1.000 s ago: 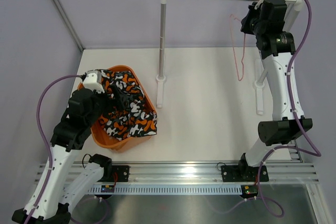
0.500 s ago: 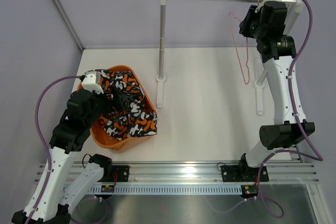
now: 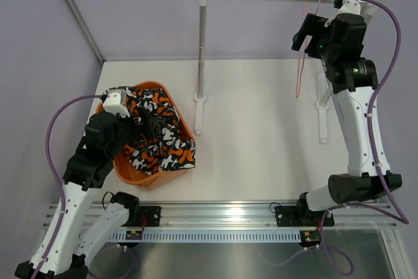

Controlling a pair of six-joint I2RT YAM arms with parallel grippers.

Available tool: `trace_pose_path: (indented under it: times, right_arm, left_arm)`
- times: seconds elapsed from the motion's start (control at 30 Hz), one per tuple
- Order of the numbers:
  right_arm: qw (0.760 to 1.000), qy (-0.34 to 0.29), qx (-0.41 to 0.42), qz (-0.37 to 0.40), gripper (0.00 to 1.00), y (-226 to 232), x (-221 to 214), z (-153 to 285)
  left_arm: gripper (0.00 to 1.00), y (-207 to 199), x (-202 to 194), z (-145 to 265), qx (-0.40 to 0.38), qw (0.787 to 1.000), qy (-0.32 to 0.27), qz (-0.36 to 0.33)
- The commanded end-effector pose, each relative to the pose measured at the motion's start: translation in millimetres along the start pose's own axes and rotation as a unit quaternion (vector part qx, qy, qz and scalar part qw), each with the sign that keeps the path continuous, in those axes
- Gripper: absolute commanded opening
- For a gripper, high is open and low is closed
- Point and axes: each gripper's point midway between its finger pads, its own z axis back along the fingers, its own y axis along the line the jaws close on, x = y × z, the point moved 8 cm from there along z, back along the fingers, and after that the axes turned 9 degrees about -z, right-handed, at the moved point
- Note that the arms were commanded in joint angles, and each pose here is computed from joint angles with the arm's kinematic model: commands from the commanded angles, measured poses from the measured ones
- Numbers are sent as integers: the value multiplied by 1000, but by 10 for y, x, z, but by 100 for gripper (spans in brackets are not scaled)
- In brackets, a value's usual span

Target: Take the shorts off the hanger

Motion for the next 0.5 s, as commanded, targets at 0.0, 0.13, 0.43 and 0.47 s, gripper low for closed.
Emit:
trace_pose_path:
  times: [0.0,0.13,0.43,0.47]
  right_arm:
    - [998,-55,5,-26,99,-2,153,436]
    - [994,-94,38,-50,100,-26,86,876]
    - [994,-77,52,-64,99,-212,-365,1306]
    - [994,-75,56,-63,99,-220,-394,1335]
  left_arm:
    - [99,7,55,15,1,1000,-26,-10]
    - [99,25,55,26,9,999,-28,-12]
    - [99,25,37,23,7,1000,-27,-11]
    - [99,23,38,23,6,1000,-28,-12]
